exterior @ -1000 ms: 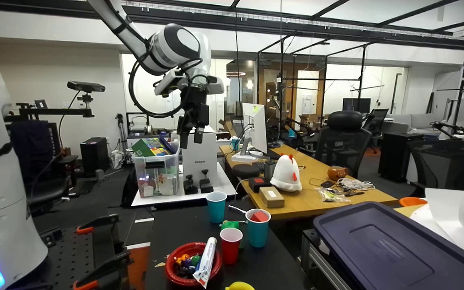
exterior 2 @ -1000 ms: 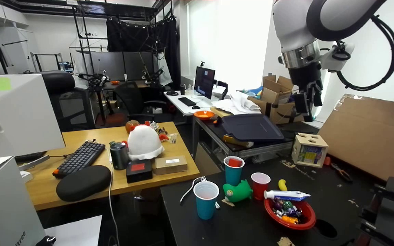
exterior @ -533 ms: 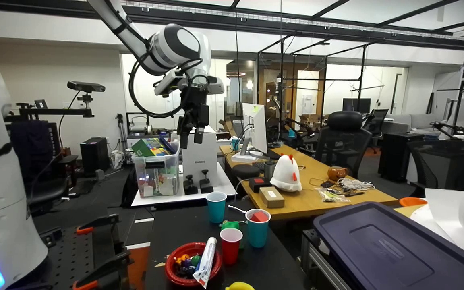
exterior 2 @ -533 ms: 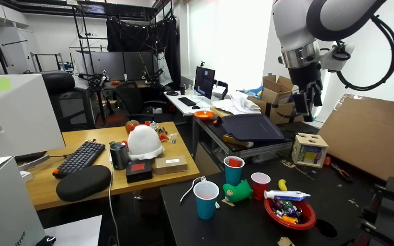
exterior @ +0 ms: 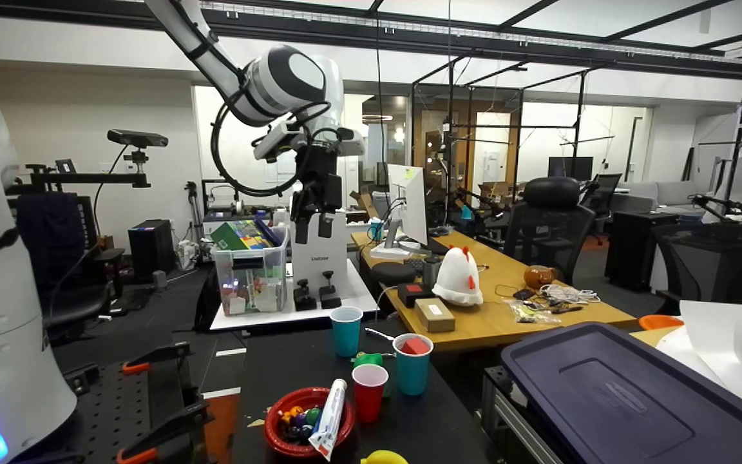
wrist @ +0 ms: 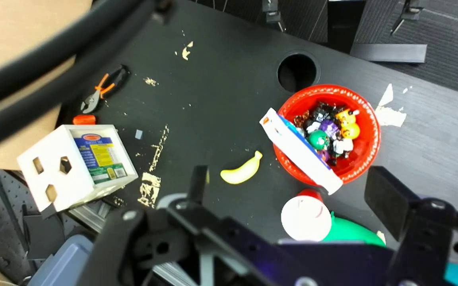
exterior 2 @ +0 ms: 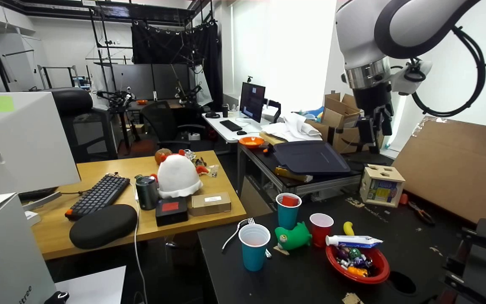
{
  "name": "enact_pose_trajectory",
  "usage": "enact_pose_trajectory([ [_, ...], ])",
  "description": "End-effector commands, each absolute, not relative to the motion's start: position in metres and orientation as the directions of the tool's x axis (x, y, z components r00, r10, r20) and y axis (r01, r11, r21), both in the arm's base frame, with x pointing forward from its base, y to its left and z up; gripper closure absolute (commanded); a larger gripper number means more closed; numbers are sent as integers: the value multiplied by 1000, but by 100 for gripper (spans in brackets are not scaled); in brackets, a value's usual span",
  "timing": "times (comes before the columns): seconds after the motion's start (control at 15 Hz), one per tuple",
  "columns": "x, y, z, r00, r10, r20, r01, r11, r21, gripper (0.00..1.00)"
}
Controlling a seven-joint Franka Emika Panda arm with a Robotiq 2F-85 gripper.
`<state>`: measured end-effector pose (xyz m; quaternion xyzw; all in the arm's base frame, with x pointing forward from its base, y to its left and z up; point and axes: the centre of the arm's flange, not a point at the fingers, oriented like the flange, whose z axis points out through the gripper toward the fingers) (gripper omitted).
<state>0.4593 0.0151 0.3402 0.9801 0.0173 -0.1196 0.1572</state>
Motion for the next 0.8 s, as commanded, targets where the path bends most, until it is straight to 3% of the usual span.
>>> enact_pose_trajectory([
  [0.0, 492, -4, 311, 986, -18, -168, 21, -974, 224, 0],
  [0.4, 540, -2, 271, 1000, 3, -6, 3, -1000, 22, 0],
  [0.73, 563, 36, 256, 1000, -25, -1, -25, -993, -117, 0],
])
